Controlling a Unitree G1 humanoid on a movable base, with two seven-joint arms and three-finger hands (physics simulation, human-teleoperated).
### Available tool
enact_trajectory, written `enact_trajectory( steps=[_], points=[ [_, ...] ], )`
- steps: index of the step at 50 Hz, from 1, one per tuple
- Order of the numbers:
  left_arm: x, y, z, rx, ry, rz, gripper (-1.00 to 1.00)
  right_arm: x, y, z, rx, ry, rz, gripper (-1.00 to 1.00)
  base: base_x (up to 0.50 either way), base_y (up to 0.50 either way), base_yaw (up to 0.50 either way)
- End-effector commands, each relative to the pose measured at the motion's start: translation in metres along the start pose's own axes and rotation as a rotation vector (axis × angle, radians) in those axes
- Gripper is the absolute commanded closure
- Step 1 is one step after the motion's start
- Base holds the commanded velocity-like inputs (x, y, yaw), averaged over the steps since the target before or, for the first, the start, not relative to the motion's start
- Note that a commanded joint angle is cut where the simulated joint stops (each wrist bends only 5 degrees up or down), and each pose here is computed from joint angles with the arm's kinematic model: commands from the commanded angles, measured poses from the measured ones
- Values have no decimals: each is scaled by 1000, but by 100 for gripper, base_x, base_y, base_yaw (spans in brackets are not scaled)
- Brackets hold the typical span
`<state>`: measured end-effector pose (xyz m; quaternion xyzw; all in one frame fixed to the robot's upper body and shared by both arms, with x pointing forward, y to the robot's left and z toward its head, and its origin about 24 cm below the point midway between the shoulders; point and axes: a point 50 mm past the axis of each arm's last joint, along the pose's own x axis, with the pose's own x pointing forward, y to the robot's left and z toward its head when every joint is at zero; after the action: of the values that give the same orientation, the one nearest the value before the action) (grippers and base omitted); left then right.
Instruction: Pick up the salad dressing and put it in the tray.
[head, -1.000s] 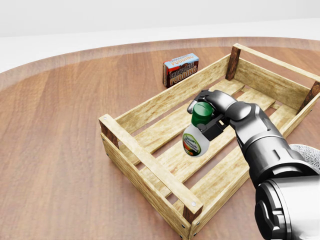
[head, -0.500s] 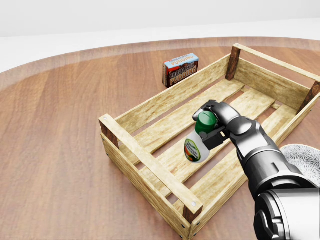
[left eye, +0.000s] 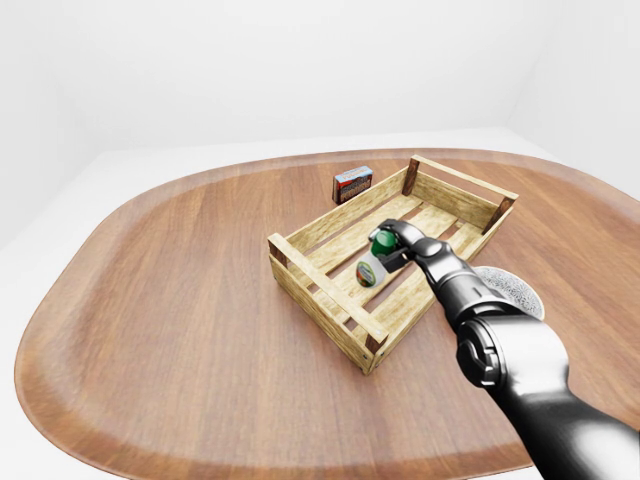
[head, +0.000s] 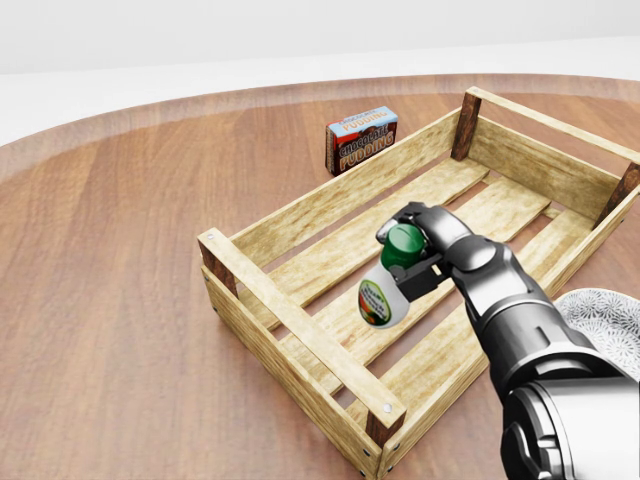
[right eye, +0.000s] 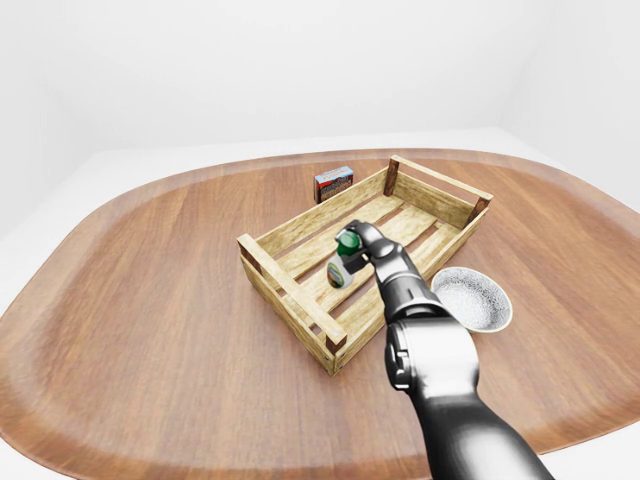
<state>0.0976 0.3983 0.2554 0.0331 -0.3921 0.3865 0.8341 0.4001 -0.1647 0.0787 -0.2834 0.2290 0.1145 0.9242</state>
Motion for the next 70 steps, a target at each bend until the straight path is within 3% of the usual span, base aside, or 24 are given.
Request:
enact_trajectory(
  steps=[1, 38, 70],
  points=[
    [0, 2, 0, 3, 3, 4, -100, -1, -2, 13, 27, -41, -8, 100, 0, 0, 0],
    [0, 2, 0, 3, 3, 2, -100, 2, 8, -8, 47, 5, 8, 100, 0, 0, 0],
    [1, 5, 0, 3, 6, 10, -100, 2, 14, -6, 44, 2, 17, 100, 0, 0, 0]
  ],
)
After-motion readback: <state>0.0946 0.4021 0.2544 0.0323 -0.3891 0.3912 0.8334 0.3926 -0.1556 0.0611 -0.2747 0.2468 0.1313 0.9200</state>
